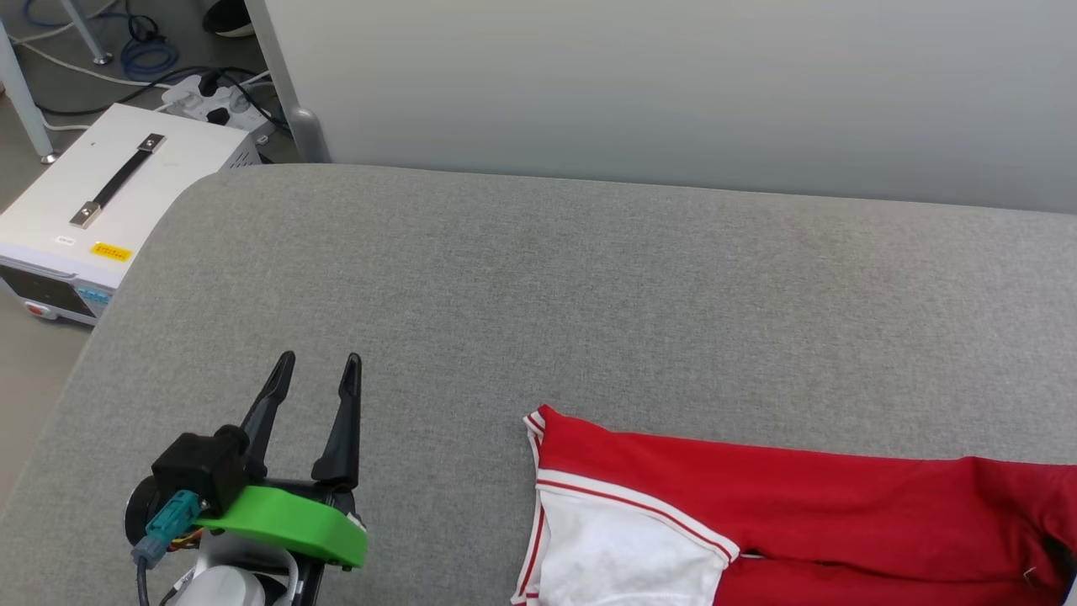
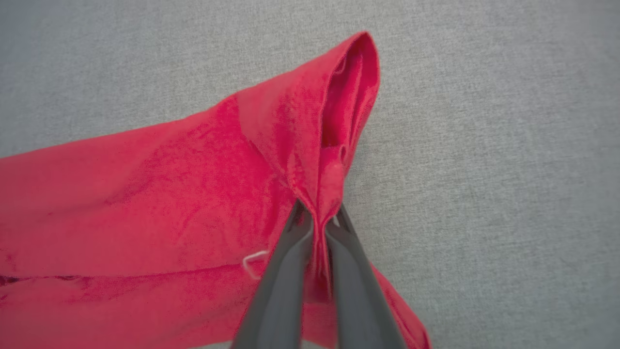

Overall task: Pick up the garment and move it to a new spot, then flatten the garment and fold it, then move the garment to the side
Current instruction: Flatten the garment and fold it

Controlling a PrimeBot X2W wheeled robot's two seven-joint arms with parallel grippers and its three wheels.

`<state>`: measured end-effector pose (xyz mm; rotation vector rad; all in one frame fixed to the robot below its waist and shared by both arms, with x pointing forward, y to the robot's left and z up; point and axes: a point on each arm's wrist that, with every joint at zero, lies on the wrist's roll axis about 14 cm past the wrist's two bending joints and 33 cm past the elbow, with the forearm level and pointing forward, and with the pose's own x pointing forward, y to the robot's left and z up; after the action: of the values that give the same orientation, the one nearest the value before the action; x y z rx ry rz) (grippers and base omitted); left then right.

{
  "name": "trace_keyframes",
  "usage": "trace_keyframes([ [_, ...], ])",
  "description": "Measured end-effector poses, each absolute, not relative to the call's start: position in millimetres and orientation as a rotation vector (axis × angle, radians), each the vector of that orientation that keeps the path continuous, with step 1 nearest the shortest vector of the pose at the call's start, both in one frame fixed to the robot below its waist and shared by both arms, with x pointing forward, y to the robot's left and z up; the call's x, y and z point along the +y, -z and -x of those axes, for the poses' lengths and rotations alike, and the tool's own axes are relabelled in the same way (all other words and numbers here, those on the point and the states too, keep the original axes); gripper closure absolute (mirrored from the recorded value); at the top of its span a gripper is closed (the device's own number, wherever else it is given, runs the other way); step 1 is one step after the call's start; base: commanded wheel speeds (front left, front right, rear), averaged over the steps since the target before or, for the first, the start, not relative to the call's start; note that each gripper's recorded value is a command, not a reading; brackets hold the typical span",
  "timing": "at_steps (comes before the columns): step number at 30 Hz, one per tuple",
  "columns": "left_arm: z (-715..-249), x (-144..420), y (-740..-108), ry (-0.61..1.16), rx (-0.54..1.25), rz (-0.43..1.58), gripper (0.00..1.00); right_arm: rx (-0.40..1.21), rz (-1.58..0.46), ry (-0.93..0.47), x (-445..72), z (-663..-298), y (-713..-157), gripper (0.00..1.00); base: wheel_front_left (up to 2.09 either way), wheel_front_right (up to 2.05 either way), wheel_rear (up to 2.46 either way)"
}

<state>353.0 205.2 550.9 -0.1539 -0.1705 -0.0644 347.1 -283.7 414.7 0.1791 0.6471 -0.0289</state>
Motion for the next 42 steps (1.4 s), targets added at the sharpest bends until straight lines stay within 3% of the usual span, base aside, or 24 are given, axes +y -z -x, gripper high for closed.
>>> trace_keyframes([
  [7,-350,204,-554,0.065,-0.181,0.16,0.0,0.651,-0.14,-0.088,-243,-336,-427,1.0,0.0,0.0,0.0],
  [31,-337,220,-544,0.012,-0.161,0.181,0.0,0.638,-0.389,-0.672,-1,-327,-466,1.0,0.0,0.0,0.0],
  [35,-329,230,-540,-0.02,-0.152,0.172,0.0,0.67,-0.408,-0.768,40,-324,-451,1.0,0.0,0.0,0.0],
  [36,-328,231,-540,-0.024,-0.151,0.171,0.0,0.672,-0.406,-0.77,42,-324,-448,0.75,0.0,0.0,0.0],
  [37,-327,232,-539,-0.029,-0.151,0.171,0.0,0.676,-0.401,-0.772,44,-325,-446,0.75,0.0,0.0,0.0],
  [38,-326,233,-539,-0.032,-0.151,0.171,0.0,0.682,-0.389,-0.77,45,-325,-442,0.0,0.0,0.0,0.0],
  [42,-323,236,-539,-0.043,-0.152,0.17,0.0,0.657,-0.372,-0.801,57,-325,-443,0.0,0.0,0.0,0.0],
])
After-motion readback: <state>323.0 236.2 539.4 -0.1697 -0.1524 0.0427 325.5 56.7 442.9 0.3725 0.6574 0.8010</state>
